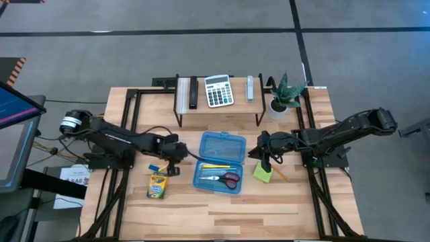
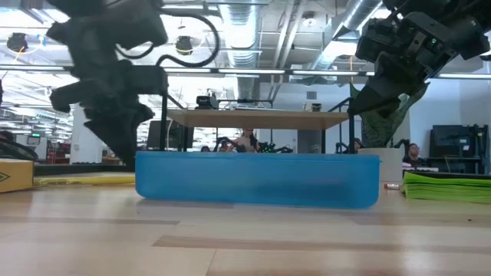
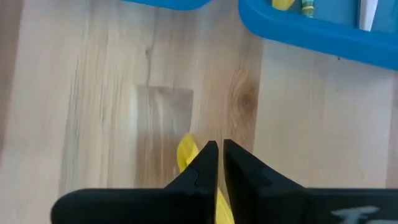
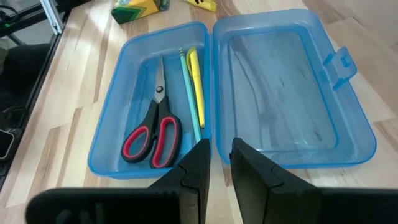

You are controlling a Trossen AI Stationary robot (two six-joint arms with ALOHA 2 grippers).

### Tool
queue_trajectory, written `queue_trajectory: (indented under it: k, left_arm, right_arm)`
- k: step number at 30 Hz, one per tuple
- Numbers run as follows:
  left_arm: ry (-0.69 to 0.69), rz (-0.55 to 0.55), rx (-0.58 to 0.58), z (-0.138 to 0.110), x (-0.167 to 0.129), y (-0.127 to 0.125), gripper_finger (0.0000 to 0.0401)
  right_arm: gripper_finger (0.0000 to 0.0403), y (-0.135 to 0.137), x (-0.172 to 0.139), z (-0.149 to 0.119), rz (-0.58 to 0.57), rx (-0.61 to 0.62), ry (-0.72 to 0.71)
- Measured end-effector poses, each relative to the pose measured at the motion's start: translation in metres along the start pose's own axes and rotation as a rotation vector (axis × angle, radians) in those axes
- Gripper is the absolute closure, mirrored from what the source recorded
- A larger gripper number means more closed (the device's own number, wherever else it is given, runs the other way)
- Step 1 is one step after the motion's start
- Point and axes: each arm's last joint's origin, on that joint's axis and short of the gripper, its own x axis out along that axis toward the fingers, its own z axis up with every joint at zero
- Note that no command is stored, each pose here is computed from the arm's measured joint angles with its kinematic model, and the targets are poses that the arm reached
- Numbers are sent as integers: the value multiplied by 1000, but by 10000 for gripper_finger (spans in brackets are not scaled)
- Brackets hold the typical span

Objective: Pack school essentials
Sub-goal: Put the yellow pen into the blue supply box

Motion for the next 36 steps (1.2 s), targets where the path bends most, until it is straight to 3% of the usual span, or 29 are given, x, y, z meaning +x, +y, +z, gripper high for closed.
queue_trajectory:
  k: [9,18,23,29,36]
  left_arm:
    - [-50,-6,-175,-35,-7,8,339]
    - [-64,13,-184,-39,-9,3,267]
    - [3,46,-227,-46,-9,5,234]
    - [114,75,-283,-57,-10,7,219]
    - [129,29,-287,-58,-10,3,218]
  right_arm:
    - [315,0,0,1,1,3,-12]
    - [315,4,-3,8,-12,47,28]
    - [315,14,-5,13,1,21,34]
    - [315,20,-6,14,18,6,35]
    - [315,20,-6,13,15,4,38]
